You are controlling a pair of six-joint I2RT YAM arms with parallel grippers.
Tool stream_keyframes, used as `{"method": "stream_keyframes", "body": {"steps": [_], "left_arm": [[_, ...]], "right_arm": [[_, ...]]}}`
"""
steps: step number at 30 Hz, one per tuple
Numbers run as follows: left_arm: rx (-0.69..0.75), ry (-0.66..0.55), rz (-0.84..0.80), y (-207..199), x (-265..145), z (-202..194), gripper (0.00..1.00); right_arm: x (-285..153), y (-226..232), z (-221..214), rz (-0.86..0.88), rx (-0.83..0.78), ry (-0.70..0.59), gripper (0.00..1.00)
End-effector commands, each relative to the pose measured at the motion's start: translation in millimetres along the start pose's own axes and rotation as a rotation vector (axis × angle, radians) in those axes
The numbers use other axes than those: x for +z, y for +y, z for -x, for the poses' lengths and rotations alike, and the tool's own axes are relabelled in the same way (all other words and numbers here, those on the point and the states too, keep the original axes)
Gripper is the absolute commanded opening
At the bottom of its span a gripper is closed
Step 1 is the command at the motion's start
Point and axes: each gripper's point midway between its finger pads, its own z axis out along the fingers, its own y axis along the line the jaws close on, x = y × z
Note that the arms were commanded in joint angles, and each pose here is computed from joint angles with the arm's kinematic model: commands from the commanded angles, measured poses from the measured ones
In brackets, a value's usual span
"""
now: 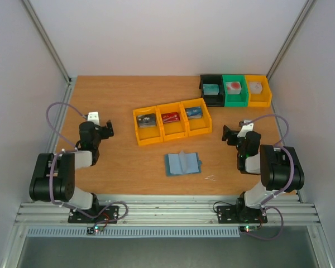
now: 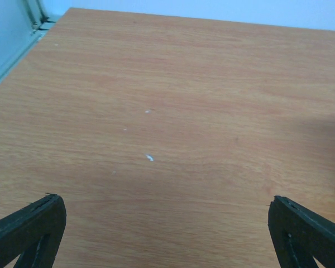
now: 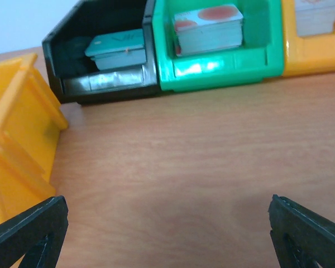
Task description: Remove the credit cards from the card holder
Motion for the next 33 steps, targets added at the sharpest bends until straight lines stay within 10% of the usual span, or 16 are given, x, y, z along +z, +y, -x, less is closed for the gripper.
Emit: {"method": "stream_keyframes", "body": {"steps": [1, 33], "left_arm": [[0.044, -0.12, -0.022, -11.0, 4.8, 13.2, 0.99], [0.06, -0.121, -0.045, -15.4, 6.0, 14.0, 0.99]], "right_arm": [[12.6, 7.9, 25.2, 0.05, -0.041, -0.026, 0.99], [15.9, 10.1, 25.8, 0.061, -0.05, -0.011, 0.98]]}}
